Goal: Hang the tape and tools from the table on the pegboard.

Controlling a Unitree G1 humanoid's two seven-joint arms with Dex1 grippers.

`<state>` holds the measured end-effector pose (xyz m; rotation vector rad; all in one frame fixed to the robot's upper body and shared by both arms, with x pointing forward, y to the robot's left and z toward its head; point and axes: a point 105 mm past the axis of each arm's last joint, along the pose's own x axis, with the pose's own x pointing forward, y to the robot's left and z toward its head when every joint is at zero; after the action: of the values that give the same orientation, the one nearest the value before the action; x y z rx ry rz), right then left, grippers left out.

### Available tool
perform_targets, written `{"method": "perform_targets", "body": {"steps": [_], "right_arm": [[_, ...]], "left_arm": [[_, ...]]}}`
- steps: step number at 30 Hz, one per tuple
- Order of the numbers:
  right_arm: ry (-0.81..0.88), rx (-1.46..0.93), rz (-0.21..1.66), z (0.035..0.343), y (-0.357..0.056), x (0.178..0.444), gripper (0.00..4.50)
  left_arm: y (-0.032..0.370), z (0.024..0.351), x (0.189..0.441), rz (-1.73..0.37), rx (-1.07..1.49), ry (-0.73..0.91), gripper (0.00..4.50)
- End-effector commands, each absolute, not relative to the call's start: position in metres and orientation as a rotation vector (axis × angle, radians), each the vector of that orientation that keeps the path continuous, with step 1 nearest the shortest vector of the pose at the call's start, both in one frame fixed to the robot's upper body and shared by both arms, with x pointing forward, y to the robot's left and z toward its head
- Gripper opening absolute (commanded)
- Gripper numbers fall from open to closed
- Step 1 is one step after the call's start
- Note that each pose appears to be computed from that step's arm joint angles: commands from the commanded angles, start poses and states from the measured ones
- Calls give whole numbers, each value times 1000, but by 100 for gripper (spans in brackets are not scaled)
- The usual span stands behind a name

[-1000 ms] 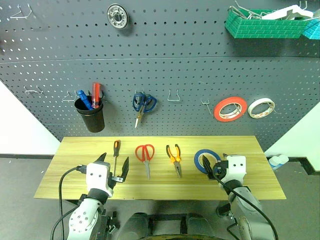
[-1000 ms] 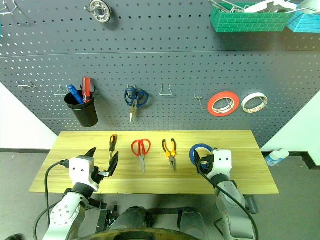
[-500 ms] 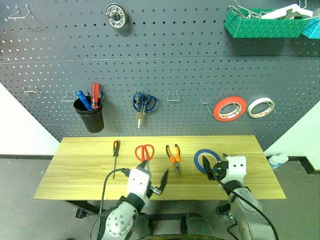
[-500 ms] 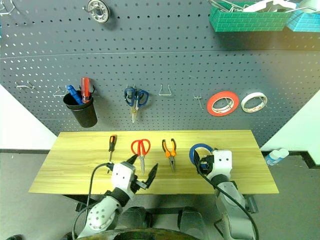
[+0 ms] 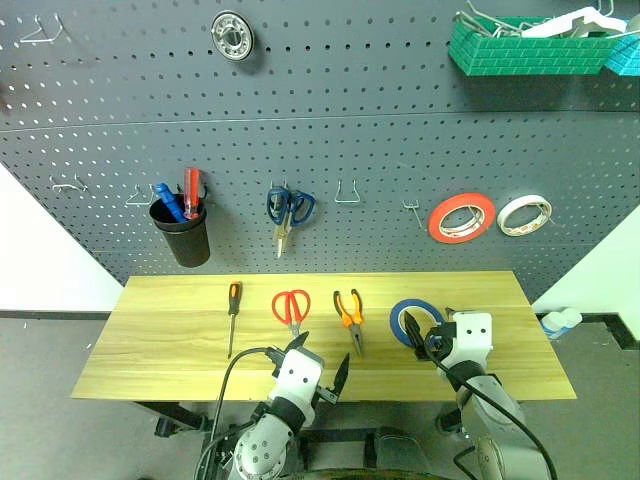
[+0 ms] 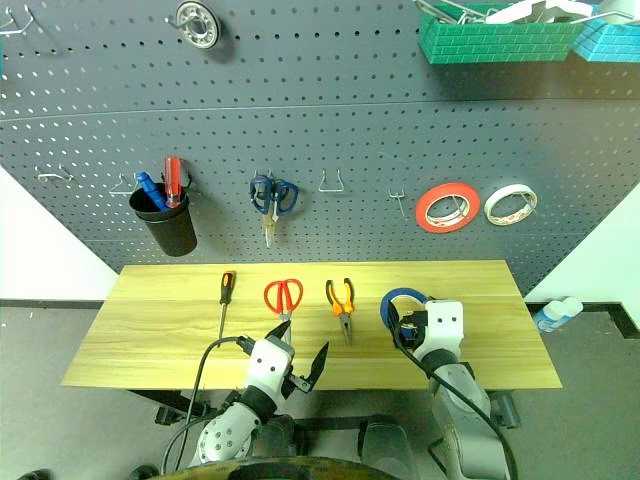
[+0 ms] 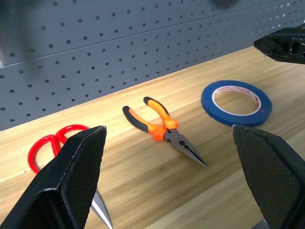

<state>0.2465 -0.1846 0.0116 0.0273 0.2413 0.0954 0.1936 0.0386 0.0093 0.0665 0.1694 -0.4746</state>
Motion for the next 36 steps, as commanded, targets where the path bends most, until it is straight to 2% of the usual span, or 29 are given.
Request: {"method": "perform_targets", "body": {"steps": [1, 4, 6, 12, 23, 26, 30, 33, 36], "right_arm": [[188, 29, 109, 25, -180, 251, 450], [188, 30, 108, 25, -179, 251, 450], [189, 31, 108, 25, -179, 251, 450], [190, 29, 106, 25, -179, 251, 450], [190, 29, 105, 26, -181, 249, 450], [192, 30, 106, 26, -181, 249, 450], [191, 28, 105, 27, -181, 248, 450], [192, 23, 105, 27, -182, 248, 450], [192, 25, 100, 27, -183, 247, 450]], "left_arm": [[-10, 45, 181, -598, -75, 64, 442], [-12, 46, 180, -583, -83, 61, 442], [1, 49, 185, -537, -58, 48, 442], [94, 64, 213, -278, 36, -11, 442], [176, 76, 218, -119, 80, -12, 442], [157, 72, 219, -227, 45, 1, 442], [81, 50, 209, -440, -31, 79, 442], [38, 34, 197, -513, 1, 105, 442], [45, 39, 199, -428, 34, 72, 442]]}}
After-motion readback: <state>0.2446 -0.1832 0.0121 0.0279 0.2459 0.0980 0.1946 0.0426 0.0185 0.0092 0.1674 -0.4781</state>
